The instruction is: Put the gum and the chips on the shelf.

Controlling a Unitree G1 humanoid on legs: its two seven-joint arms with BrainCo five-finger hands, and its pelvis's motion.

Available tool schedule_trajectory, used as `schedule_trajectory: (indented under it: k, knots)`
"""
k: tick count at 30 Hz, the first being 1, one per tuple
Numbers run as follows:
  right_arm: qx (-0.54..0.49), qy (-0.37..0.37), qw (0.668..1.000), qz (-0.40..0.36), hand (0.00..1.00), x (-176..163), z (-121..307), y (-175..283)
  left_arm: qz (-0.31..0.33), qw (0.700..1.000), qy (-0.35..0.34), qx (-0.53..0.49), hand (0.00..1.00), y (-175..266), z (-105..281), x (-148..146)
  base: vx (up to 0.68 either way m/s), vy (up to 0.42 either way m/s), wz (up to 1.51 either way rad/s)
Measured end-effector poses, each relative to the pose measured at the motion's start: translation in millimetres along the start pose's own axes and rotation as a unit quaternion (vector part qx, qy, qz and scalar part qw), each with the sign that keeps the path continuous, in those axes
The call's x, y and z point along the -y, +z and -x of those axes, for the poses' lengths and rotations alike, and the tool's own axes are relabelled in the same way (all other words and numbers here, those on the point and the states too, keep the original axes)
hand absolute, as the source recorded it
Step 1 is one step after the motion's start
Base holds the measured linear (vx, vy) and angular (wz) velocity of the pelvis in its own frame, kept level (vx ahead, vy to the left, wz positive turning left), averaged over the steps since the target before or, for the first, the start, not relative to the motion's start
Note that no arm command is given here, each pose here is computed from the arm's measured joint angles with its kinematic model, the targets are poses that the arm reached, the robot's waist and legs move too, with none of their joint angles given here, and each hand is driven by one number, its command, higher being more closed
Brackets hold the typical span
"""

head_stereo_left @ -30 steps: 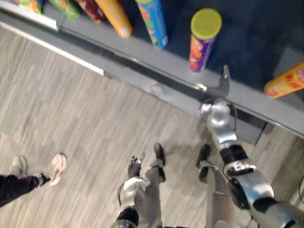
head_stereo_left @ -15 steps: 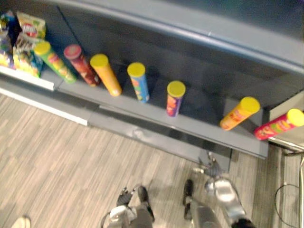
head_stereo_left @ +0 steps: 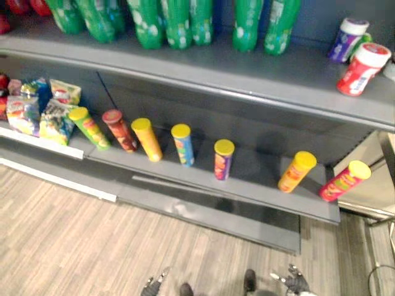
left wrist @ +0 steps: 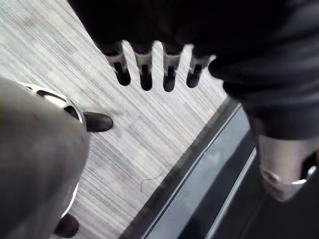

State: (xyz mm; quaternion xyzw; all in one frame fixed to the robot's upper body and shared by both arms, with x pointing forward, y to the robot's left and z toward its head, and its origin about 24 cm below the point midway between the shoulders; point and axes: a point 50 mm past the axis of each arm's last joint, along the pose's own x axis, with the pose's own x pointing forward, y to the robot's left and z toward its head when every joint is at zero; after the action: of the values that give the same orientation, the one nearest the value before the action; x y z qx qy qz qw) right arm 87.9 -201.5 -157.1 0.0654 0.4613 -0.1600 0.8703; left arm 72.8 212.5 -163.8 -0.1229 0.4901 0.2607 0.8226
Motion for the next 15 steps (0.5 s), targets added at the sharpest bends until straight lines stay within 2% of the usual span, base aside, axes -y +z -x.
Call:
schedule_trajectory:
  k: [2,5,6,15]
  knots:
    - [-0.027,-0.033,0.998,-0.051,0.0,11,2,-10,0.016,1.0,-0.001,-0.008,0.0,-6,2,3,0.02,0.008,-0.22]
    - [-0.071,-0.07,0.991,-0.088,0.0,22,7,-28,0.019,1.0,-0.007,-0.012,0.0,-10,3,6,0.02,-0.007,-0.12]
    - [-0.1,-0.091,0.982,-0.128,0.0,27,14,-44,0.017,1.0,-0.013,-0.016,0.0,-12,4,9,0.02,-0.033,-0.15]
    - [-0.108,-0.096,0.98,-0.135,0.0,29,15,-47,-0.019,0.999,-0.032,-0.015,0.0,-12,4,14,0.0,-0.004,-0.01]
